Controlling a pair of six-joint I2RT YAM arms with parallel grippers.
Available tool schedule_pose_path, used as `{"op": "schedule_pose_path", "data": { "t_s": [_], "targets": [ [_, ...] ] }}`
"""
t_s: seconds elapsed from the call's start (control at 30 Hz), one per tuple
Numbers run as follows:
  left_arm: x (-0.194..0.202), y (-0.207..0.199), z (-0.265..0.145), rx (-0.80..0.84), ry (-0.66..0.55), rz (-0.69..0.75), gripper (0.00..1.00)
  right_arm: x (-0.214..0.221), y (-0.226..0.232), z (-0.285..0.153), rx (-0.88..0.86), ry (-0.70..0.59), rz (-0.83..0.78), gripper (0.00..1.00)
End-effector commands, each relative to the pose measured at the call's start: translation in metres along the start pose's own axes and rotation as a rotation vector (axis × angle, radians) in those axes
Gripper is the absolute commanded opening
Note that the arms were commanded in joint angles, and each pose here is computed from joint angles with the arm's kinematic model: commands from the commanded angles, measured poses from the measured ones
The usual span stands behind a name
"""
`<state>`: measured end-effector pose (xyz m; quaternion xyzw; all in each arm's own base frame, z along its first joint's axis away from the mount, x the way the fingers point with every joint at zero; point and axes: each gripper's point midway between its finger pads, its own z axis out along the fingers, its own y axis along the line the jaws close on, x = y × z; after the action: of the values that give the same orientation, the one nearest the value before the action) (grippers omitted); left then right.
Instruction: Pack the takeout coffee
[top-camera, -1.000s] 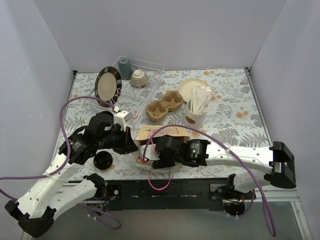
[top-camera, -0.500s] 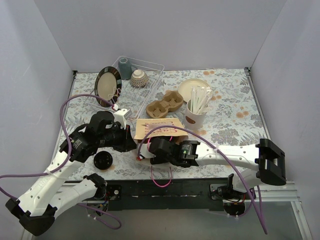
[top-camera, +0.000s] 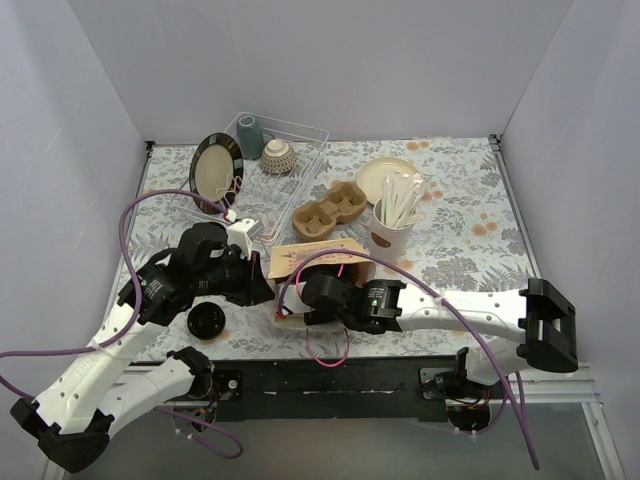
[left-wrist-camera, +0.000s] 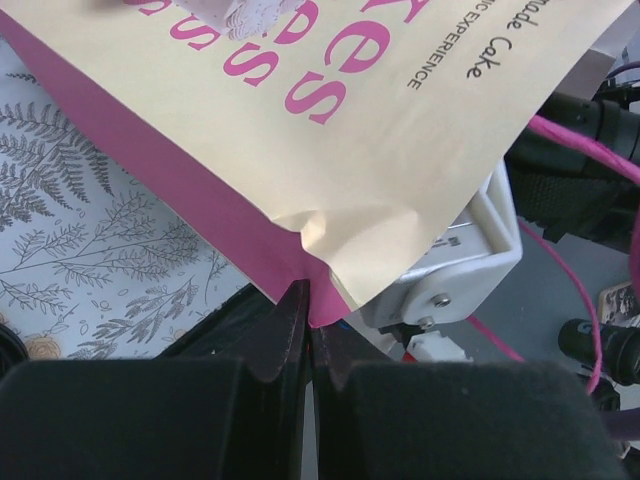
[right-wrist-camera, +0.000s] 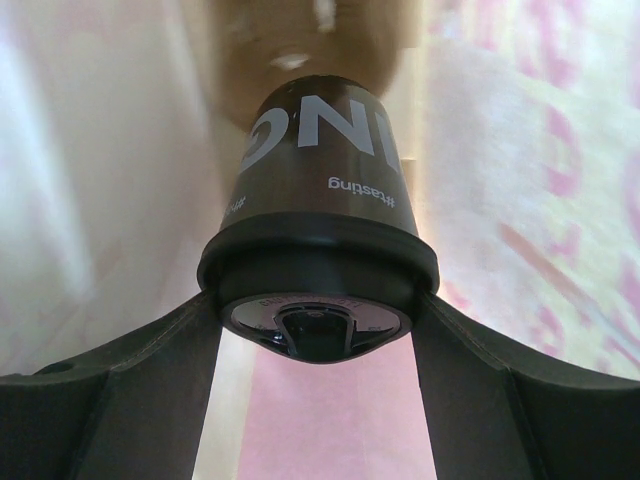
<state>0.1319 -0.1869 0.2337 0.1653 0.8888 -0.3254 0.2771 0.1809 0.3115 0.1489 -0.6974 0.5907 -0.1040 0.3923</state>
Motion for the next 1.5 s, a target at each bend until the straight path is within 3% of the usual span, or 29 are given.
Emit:
{"op": "schedule_pose_path", "data": {
  "t_s": [0.0,0.17,0.5,0.83,1.23,1.37,1.4,1.47],
  "targets": [
    [0.002,-0.016,-0.014,0.067,0.002,0.011,0.00,-0.006,-0.030,-0.026,0.052,-0.042,0.022,0.43],
    [0.003,-0.015,-0.012,0.071,0.002,0.016,0.00,-0.014,-0.031,-0.034,0.024,-0.088,0.029,0.44],
    [-0.001,-0.016,-0.011,0.074,-0.012,0.024,0.00,-0.003,-0.032,-0.044,-0.053,-0.010,-0.044,0.45],
    [-0.017,-0.019,-0.016,0.042,-0.022,0.019,0.00,-0.085,-0.073,-0.090,-0.122,-0.269,0.150,0.44],
    [-0.039,-0.035,-0.030,0.022,-0.006,-0.091,0.00,-0.081,-0.084,-0.162,-0.222,-0.336,0.356,0.42],
    [-0.031,-0.034,-0.030,0.021,0.016,-0.102,0.00,-0.090,-0.101,-0.195,-0.216,-0.426,0.478,0.42],
    [-0.026,-0.033,-0.030,0.026,0.026,-0.107,0.00,-0.095,-0.124,-0.209,-0.141,-0.483,0.587,0.42],
    [-0.025,-0.033,-0.030,0.028,0.025,-0.107,0.00,-0.095,-0.136,-0.220,-0.098,-0.538,0.636,0.42]
  ]
}}
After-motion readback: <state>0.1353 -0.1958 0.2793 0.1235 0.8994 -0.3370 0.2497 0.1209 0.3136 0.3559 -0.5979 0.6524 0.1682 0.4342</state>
